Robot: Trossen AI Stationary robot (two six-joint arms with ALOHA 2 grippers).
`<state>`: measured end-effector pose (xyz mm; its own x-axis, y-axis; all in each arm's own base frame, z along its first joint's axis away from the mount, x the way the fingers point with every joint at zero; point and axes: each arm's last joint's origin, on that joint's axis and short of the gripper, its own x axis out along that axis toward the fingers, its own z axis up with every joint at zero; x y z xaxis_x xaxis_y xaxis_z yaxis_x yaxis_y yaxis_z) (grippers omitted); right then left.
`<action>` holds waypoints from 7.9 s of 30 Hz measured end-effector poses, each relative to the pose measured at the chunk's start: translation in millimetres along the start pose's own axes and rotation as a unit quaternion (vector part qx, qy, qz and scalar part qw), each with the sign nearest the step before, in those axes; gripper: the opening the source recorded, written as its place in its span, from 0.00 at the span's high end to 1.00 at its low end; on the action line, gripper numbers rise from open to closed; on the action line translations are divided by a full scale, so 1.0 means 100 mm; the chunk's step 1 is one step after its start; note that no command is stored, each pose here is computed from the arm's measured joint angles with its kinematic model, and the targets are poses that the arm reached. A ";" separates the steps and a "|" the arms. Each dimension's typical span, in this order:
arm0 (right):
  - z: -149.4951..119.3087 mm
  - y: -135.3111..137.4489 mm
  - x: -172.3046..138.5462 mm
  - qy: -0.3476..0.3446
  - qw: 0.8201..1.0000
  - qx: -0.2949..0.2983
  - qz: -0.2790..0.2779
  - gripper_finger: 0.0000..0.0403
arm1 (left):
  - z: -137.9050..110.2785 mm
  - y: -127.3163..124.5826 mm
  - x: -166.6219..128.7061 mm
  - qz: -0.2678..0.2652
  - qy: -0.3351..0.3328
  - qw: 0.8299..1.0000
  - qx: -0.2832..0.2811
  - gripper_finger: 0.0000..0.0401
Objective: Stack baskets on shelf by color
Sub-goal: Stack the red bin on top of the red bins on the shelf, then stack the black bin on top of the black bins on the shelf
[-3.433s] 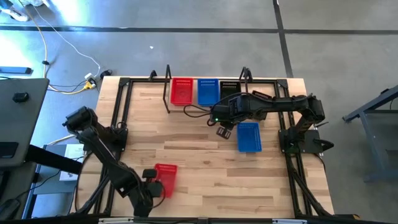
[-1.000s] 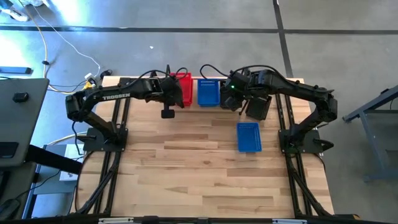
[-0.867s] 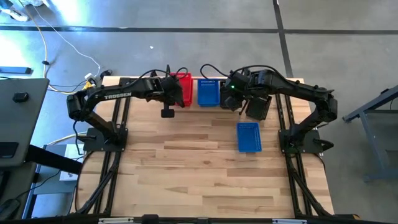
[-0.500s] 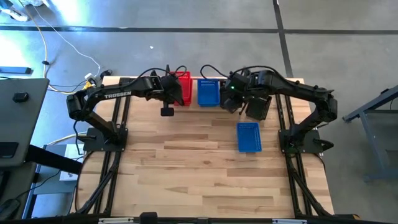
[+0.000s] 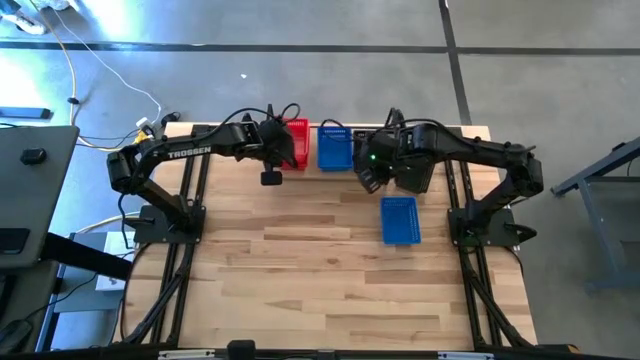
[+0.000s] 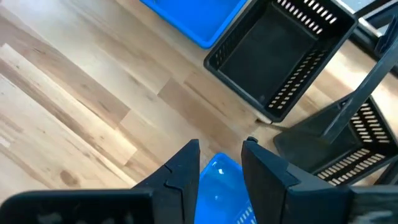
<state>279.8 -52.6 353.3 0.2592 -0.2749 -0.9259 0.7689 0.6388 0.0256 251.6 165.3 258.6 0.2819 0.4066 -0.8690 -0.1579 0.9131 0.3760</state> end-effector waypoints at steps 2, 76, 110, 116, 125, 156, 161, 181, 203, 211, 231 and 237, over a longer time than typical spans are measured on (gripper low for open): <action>-0.03 0.03 -0.01 0.001 1.000 0.004 0.002 0.74 | 0.00 0.00 0.00 0.000 0.000 1.000 0.000 0.87; -0.82 -1.19 0.74 0.021 0.993 -0.083 0.085 0.72 | 0.21 0.25 -0.63 -0.012 -0.023 0.990 -0.140 0.50; -0.70 -1.18 0.93 0.065 0.990 -0.126 -0.014 0.69 | 0.23 0.26 -0.63 -0.007 -0.030 0.988 -0.154 0.50; -0.73 -1.32 0.83 0.055 0.996 -0.045 -0.049 0.69 | 0.23 0.26 -0.62 -0.007 -0.031 0.988 -0.153 0.50; -0.71 -1.66 0.80 0.048 0.979 0.164 -0.109 0.69 | 0.23 0.26 -0.63 -0.007 -0.032 0.988 -0.154 0.50; -1.03 -2.04 1.41 0.046 0.861 0.504 -0.052 0.69 | 0.23 0.26 -0.63 -0.007 -0.032 0.990 -0.137 0.50; -1.07 -2.04 1.45 0.044 0.861 0.504 -0.062 0.79 | 0.24 0.26 -0.63 -0.006 -0.035 0.990 -0.136 0.50; -1.11 -1.97 1.21 -0.044 0.861 0.500 -0.076 0.99 | 0.24 0.25 -0.63 -0.018 -0.041 0.990 -0.136 0.50; -1.24 -1.95 0.51 -0.337 0.777 0.530 -0.045 1.00 | 0.24 0.25 -0.63 -0.017 -0.040 0.989 -0.140 0.50; -1.00 -1.94 0.30 -0.462 0.744 0.482 0.027 1.00 | 0.24 0.25 -0.63 -0.017 -0.040 0.989 -0.140 0.50; -0.53 -1.69 -0.24 -0.452 0.813 0.361 0.060 1.00 | 0.24 0.26 -0.63 -0.015 -0.039 0.989 -0.140 0.50; -0.29 -1.53 -0.38 -0.367 0.864 0.343 0.041 1.00 | 0.24 0.26 -0.63 -0.015 -0.039 0.989 -0.140 0.50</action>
<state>135.7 -118.9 374.1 0.4367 -0.7906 -0.4292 0.8306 0.1711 0.5299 252.7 163.9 330.3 0.3617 0.3907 -0.8465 -0.4008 0.8849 0.2372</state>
